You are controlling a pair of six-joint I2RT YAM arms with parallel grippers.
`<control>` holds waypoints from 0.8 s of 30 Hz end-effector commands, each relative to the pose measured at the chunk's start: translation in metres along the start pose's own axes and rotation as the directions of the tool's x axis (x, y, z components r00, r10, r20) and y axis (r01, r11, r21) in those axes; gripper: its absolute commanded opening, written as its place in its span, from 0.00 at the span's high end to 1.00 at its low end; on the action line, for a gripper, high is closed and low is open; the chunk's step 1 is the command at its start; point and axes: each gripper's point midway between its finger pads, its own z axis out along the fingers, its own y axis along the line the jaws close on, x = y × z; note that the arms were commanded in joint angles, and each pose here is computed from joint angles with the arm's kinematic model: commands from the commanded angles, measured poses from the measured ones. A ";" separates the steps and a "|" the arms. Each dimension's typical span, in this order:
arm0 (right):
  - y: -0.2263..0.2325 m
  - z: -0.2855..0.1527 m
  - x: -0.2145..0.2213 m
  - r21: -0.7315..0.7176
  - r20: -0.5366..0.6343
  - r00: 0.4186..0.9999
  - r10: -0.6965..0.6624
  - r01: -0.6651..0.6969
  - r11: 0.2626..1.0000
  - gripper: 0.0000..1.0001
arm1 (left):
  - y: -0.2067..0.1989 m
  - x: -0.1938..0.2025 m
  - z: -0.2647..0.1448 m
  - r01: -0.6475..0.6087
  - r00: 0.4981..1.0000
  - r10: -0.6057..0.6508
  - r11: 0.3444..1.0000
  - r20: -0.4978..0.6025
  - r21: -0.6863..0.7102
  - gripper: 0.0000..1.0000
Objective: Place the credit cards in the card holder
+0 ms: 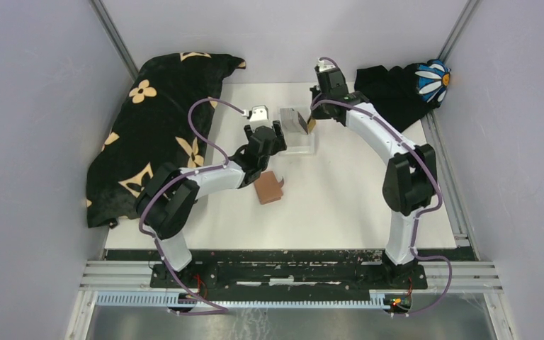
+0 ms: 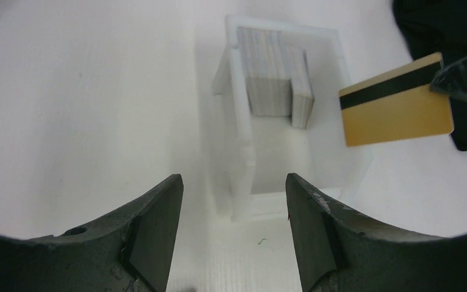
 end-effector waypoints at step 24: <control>0.050 -0.180 0.049 -0.094 0.421 0.876 -0.237 0.302 0.949 0.99 | -0.086 -0.055 -0.115 0.807 0.547 -0.525 0.539 -0.652 0.243 0.21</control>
